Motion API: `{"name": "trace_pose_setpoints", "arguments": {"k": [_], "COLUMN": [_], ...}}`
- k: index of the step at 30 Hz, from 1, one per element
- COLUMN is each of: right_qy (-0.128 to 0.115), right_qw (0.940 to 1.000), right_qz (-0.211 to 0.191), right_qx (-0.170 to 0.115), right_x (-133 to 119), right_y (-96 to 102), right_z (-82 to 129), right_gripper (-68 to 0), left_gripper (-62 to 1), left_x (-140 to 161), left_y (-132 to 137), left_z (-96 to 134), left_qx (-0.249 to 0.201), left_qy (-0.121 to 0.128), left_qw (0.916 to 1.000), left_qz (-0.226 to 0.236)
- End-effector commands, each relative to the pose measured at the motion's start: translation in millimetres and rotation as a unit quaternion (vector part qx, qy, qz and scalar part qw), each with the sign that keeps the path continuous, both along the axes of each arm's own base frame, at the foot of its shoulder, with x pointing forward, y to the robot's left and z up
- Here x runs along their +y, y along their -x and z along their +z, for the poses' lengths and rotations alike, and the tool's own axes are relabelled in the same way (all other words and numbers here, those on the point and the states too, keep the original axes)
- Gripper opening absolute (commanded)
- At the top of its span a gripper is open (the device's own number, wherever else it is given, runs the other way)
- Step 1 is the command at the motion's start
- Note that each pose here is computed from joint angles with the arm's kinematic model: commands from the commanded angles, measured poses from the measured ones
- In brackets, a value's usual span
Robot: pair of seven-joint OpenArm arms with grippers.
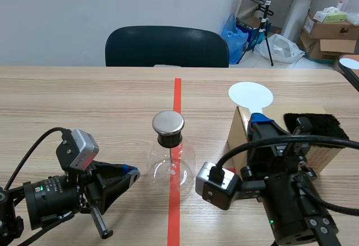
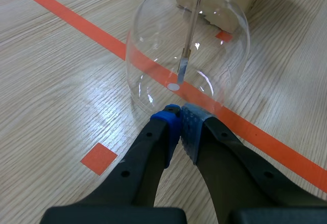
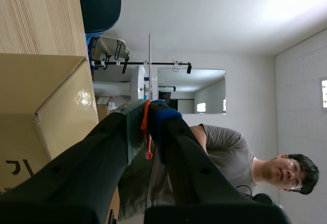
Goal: Do the electroscope experiment
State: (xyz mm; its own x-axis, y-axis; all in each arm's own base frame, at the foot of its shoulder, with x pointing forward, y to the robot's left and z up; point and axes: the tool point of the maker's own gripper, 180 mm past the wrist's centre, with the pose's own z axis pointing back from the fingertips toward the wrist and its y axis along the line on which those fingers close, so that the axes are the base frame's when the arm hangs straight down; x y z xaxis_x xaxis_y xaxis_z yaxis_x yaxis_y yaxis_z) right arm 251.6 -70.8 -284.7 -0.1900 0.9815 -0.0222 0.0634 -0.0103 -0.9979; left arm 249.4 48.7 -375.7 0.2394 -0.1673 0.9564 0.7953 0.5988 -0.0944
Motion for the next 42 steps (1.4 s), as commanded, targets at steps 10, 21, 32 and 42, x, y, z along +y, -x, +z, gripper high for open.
{"name": "trace_pose_setpoints", "arguments": {"k": [10,21,32,42], "right_qy": [0.000,-0.008,-0.021,-0.007], "right_qw": [0.9999,0.9997,0.9981,0.9978], "right_qz": [0.001,0.006,-0.019,-0.029], "right_qx": [-0.017,-0.022,-0.054,-0.058], "right_x": [-2,-1,-47,-95], "right_y": [-3.9,-2.9,0.2,9.0], "right_z": [8,11,28,33], "right_gripper": [-66.5,-66.5,-66.5,-66.5], "left_gripper": [-57.8,-57.8,-57.7,-57.7], "left_x": [-7,-7,-7,7], "left_y": [-3,-3,-3,17], "left_z": [12,12,12,34], "left_qx": [-0.013,-0.013,-0.013,-0.040], "left_qy": [0.020,0.020,0.020,0.060], "left_qw": [0.9997,0.9997,0.9997,0.9974], "left_qz": [-0.003,-0.003,-0.003,0.000]}}
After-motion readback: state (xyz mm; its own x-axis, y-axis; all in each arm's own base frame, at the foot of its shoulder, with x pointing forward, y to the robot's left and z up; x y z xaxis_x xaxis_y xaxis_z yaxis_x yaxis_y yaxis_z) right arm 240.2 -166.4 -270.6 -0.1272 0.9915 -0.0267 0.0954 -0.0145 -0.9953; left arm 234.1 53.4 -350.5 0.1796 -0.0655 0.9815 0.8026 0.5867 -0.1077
